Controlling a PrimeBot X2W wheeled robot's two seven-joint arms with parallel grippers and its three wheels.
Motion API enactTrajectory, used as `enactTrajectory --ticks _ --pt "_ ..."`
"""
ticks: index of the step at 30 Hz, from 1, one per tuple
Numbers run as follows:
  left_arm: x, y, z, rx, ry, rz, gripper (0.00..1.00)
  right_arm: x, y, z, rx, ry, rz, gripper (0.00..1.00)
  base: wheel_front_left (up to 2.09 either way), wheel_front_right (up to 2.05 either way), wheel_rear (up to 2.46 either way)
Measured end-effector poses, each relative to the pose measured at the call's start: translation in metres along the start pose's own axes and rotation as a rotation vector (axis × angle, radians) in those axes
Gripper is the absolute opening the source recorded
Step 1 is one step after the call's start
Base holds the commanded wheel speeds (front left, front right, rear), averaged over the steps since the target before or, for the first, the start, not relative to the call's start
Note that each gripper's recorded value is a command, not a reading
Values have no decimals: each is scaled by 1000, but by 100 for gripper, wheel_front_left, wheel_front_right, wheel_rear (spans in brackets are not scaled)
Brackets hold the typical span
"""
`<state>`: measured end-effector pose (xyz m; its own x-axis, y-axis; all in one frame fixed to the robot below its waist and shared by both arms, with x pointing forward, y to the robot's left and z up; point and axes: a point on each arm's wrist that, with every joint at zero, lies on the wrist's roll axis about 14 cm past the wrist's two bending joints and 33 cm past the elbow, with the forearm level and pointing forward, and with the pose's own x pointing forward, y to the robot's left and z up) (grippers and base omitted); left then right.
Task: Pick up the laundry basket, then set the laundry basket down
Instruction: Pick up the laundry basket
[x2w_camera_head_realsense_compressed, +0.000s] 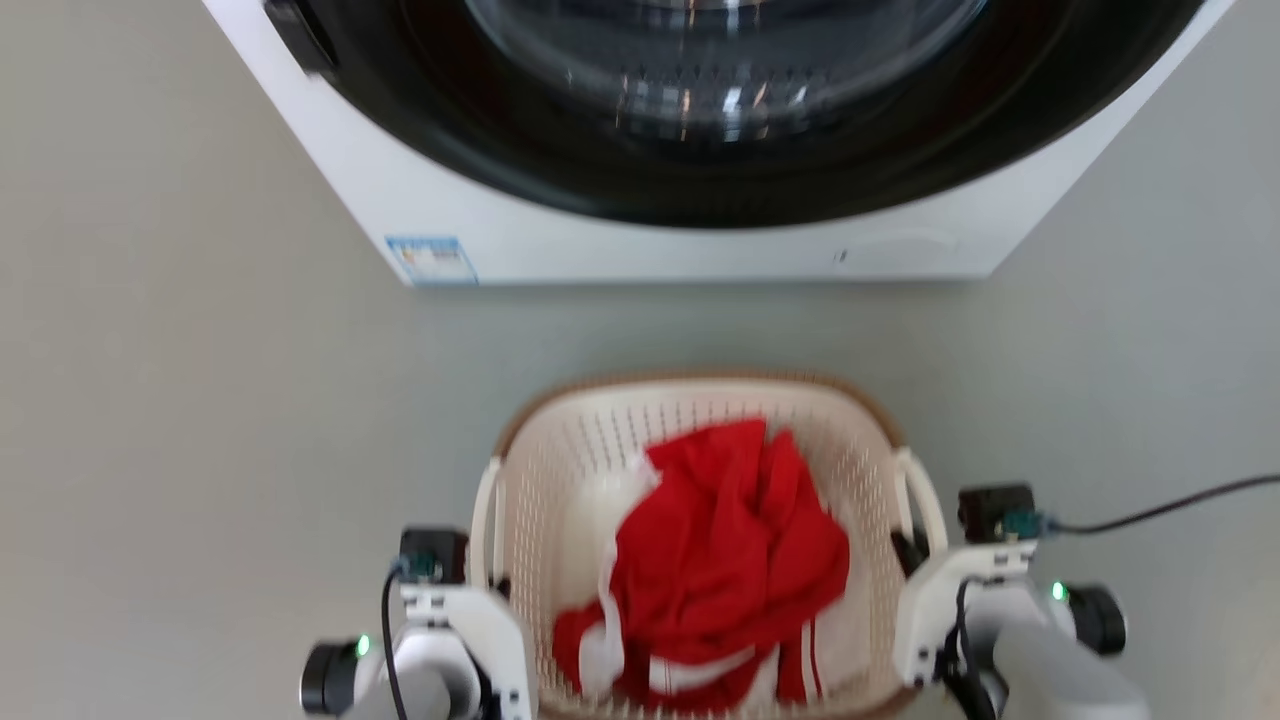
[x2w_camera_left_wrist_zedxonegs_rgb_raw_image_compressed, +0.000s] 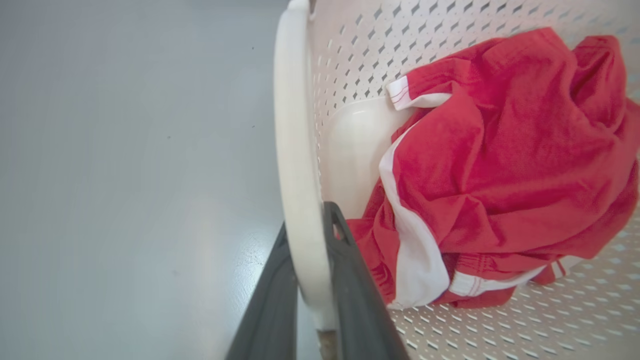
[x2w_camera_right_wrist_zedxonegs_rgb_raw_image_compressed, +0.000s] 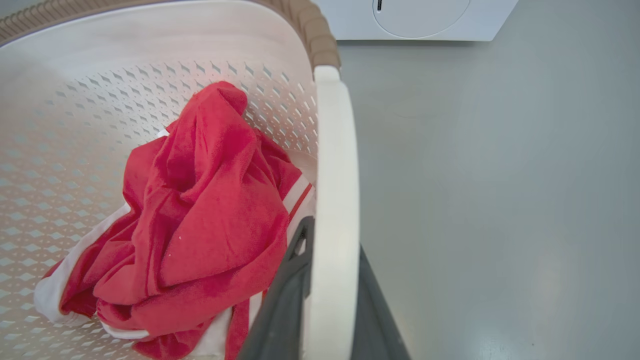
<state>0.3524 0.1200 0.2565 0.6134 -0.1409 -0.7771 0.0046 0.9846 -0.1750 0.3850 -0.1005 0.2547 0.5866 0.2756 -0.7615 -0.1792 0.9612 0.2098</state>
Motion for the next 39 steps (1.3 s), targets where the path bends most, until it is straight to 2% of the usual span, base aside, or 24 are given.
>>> enactTrajectory --ticks 8,19,39 --pt "-34 -7 -17 11 0 -11 0 -40 11 -16 18 4 7 0 0 0 0" --pt "-67 -10 -39 33 8 -18 0 -74 24 -38 23 10 18 0 0 0 0" --pt "-82 -10 -47 53 -17 -16 0 -91 34 -48 23 -2 34 0 0 0 0"
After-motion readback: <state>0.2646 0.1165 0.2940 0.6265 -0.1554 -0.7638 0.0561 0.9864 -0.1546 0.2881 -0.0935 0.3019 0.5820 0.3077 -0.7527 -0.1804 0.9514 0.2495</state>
